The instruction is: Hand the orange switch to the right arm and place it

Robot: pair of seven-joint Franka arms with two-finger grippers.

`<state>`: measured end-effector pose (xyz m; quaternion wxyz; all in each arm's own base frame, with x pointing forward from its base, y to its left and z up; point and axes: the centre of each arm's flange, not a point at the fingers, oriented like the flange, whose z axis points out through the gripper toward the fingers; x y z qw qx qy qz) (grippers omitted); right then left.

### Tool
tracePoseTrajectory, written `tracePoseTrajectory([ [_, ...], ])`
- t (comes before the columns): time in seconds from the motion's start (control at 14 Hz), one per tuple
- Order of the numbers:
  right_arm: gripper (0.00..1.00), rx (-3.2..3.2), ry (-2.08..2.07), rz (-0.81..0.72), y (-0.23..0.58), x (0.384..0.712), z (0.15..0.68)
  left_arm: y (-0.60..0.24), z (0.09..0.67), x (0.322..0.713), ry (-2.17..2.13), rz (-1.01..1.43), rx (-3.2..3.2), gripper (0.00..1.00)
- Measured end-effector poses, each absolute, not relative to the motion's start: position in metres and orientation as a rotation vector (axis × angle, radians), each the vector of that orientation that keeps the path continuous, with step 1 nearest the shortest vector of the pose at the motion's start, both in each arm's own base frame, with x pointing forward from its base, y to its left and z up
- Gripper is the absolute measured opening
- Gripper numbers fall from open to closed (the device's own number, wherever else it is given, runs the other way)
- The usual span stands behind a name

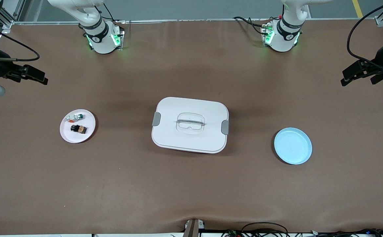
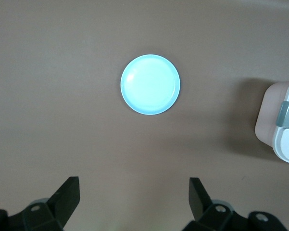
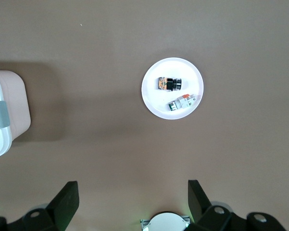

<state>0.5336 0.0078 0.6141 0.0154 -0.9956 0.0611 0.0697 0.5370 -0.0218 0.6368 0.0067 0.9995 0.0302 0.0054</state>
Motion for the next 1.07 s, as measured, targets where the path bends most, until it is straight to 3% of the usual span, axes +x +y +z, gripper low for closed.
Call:
tracePoseTrajectory([
  [1.07,1.00,-3.100,0.128,0.083,0.009,0.504,0.625,-0.021,0.635,0.537,0.096,0.002,3.127,1.00],
])
